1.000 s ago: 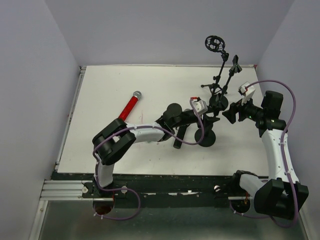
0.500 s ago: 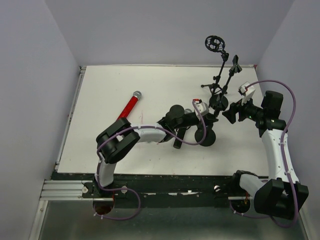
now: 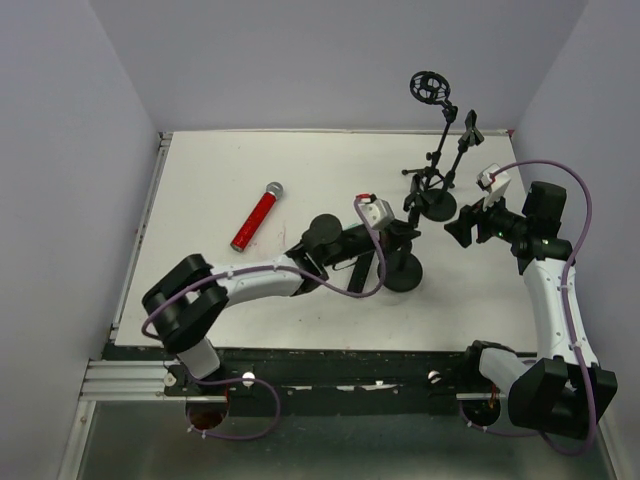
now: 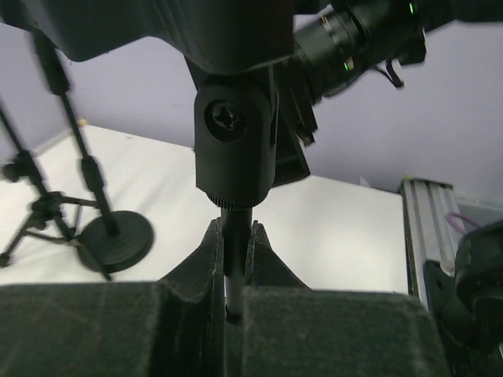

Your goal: Attach the microphones to the stand

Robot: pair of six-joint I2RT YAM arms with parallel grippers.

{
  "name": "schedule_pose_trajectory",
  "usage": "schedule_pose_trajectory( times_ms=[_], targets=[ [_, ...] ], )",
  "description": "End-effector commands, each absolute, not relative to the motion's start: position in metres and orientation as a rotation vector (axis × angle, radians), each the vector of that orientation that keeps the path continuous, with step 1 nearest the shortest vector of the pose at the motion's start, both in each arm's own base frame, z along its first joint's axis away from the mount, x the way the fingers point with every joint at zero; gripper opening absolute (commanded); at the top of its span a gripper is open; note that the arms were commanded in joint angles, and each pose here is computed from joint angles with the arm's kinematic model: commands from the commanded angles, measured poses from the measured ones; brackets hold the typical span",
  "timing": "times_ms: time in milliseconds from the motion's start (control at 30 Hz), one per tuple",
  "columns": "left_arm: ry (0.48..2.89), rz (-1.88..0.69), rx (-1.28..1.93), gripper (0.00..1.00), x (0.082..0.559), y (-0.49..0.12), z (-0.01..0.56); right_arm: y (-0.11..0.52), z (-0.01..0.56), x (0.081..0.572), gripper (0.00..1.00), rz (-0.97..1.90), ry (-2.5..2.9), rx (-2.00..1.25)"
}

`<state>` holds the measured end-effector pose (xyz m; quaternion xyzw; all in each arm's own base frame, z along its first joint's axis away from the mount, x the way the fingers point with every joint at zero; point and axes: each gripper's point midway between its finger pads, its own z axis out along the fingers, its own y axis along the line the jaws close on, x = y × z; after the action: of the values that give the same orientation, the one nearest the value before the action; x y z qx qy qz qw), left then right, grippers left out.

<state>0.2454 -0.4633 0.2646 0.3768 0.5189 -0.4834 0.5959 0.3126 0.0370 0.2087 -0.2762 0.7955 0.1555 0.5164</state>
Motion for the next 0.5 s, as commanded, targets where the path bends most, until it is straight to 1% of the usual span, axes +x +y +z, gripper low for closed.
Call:
schedule_pose_trajectory(
  times_ms=[0, 100, 267, 333, 467],
  targets=[
    [1.191, -0.96, 0.543, 0.0, 0.265, -0.4, 0.333, 0.036, 0.207, 0.311, 0.78, 0.375, 1.914, -0.659],
    [1.317, -0.757, 0.279, 0.0, 0.292, -0.344, 0.34, 0.037, 0.205, 0.311, 0.78, 0.381, 1.915, -0.662],
    [1.44, -0.265, -0.129, 0.0, 0.338, -0.243, 0.327, 0.039, 0.205, 0.31, 0.78, 0.398, 1.915, -0.663],
    [1.44, -0.194, -0.183, 0.0, 0.35, -0.225, 0.325, 0.04, 0.206, 0.309, 0.78, 0.405, 1.908, -0.668],
    [1.366, -0.101, -0.279, 0.0, 0.373, -0.198, 0.329, 0.042, 0.205, 0.309, 0.78, 0.418, 1.91, -0.668]
  ],
)
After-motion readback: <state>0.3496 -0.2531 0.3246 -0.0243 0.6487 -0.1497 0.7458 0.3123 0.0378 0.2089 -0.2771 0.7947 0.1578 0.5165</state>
